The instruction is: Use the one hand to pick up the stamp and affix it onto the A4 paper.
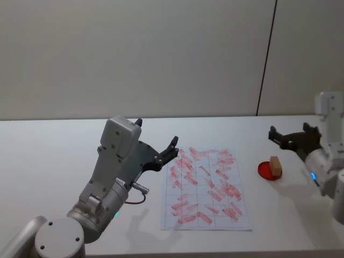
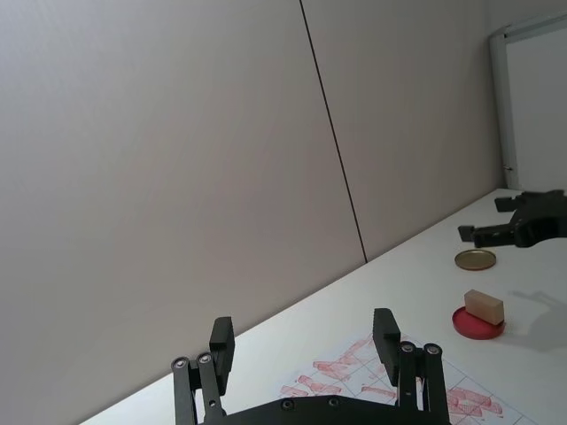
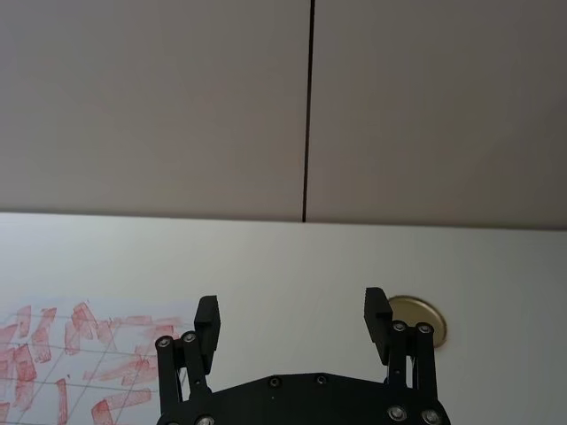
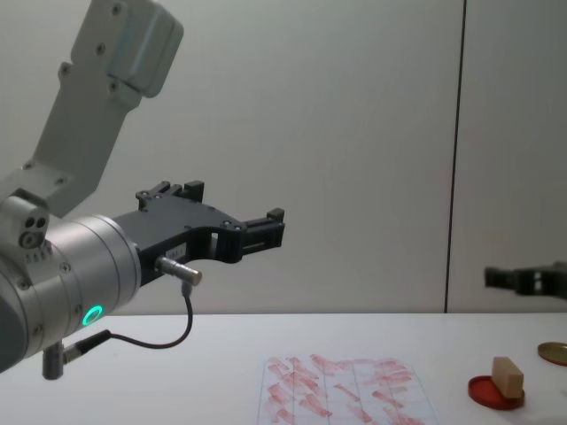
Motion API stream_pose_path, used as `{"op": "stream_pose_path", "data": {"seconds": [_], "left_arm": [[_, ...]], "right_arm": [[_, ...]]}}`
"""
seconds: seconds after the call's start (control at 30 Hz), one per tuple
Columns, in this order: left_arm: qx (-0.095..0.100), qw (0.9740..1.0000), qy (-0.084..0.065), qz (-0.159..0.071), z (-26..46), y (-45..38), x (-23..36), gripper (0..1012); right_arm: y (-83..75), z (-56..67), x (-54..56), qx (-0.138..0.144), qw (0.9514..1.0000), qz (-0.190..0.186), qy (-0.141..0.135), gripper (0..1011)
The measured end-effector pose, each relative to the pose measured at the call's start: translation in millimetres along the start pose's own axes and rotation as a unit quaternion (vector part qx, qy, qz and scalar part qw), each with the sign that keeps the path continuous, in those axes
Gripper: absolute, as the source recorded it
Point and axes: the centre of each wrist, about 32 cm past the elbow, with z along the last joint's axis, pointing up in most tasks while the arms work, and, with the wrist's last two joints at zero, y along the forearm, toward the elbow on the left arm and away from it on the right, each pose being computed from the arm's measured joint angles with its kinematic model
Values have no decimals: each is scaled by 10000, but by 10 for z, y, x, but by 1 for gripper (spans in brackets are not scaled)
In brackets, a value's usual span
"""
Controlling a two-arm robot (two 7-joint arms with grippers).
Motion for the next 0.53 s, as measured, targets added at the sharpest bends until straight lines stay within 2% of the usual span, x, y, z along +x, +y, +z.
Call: {"op": "stream_pose_path", "data": {"seconds": [0.13, 0.27, 0.33, 0.53], "left_arm": [[0, 10000, 0, 0, 0, 0, 0, 993], [0, 10000, 0, 0, 0, 0, 0, 993], [0, 10000, 0, 0, 0, 0, 0, 993], [0, 10000, 0, 0, 0, 0, 0, 993]], "right_arm": [[-179, 6, 65, 355, 9993, 32, -58, 1001], [-299, 5, 110, 576, 9983, 52, -108, 1001], [-425, 8, 154, 803, 9966, 80, -165, 1001], [-587, 20, 206, 1055, 9940, 124, -250, 1001]]}}
